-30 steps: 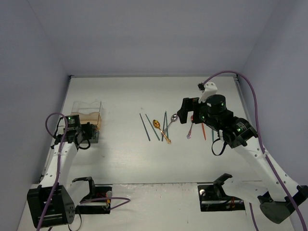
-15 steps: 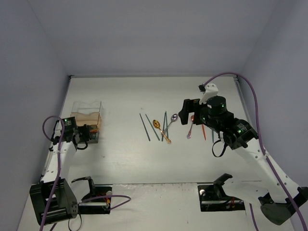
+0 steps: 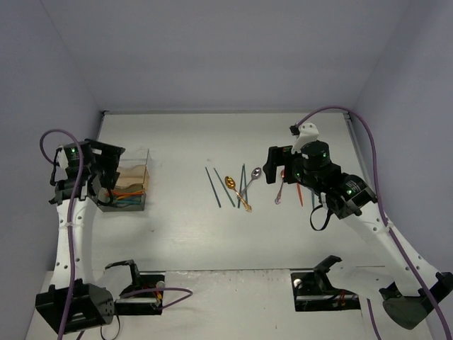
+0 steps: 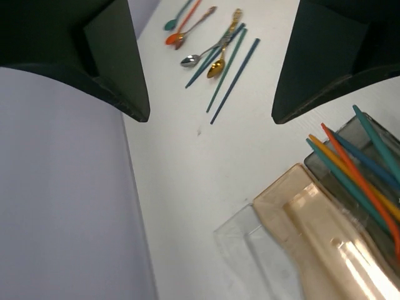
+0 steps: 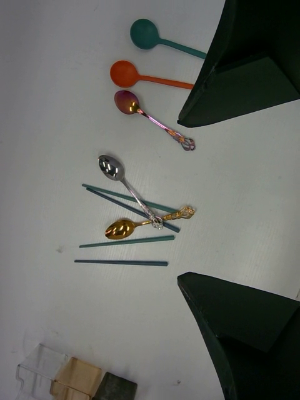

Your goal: Sort the eating utensils into containers

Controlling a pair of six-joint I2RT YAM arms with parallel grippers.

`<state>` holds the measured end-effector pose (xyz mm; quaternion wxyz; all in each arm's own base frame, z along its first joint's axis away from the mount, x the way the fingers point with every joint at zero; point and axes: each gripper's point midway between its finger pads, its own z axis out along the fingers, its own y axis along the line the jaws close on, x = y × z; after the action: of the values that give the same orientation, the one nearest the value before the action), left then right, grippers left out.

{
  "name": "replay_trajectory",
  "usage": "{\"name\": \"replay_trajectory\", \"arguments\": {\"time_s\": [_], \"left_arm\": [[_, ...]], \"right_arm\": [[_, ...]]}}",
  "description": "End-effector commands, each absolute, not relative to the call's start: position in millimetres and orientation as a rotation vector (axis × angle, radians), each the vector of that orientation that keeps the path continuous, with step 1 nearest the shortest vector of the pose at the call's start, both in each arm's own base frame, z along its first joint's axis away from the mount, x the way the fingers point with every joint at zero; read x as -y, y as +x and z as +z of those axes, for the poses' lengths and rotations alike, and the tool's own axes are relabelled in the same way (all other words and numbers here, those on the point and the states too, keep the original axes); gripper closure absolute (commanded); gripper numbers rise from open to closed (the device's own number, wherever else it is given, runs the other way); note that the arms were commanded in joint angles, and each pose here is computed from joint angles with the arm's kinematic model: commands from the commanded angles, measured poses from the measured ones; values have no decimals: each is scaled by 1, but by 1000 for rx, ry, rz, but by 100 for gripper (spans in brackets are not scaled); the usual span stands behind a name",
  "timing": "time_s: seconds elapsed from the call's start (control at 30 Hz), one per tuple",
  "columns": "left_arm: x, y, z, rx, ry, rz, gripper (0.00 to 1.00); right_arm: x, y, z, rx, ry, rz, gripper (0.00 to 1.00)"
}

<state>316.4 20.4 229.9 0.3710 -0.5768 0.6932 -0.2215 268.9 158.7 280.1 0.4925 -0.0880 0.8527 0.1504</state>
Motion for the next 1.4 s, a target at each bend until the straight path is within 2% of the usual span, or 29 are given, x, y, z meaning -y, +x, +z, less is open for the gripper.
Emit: {"name": "replay_trajectory", "arguments": {"time_s": [0.0, 0.1, 0.23, 0.5, 0.73, 0.83, 1.13, 1.37], "left_arm": [[-7, 305, 275, -1934, -1059, -425, 20], [29, 305, 283, -2043, -823, -416, 15], [96, 308, 267, -2190, -604, -418, 15], [201, 321, 208, -2366, -468, -300, 15], [266, 339, 151, -2461, -465, -213, 15], [280, 342, 127, -2507, -505, -205, 18], [282, 338, 77, -2557, -638, -115, 36], [279, 332, 51, -2597, -677, -59, 43]], "right_arm": [[-168, 281, 272, -2081, -237, 372, 0], [-170, 285, 261, -2119, -230, 373, 0], [-169, 290, 253, -2147, -199, 360, 0], [-156, 286, 242, -2160, -130, 325, 0], [-149, 274, 240, -2153, -110, 346, 0], [-148, 271, 241, -2150, -112, 357, 0], [-142, 260, 243, -2136, -135, 363, 0], [-138, 255, 242, -2133, -158, 351, 0]]}}
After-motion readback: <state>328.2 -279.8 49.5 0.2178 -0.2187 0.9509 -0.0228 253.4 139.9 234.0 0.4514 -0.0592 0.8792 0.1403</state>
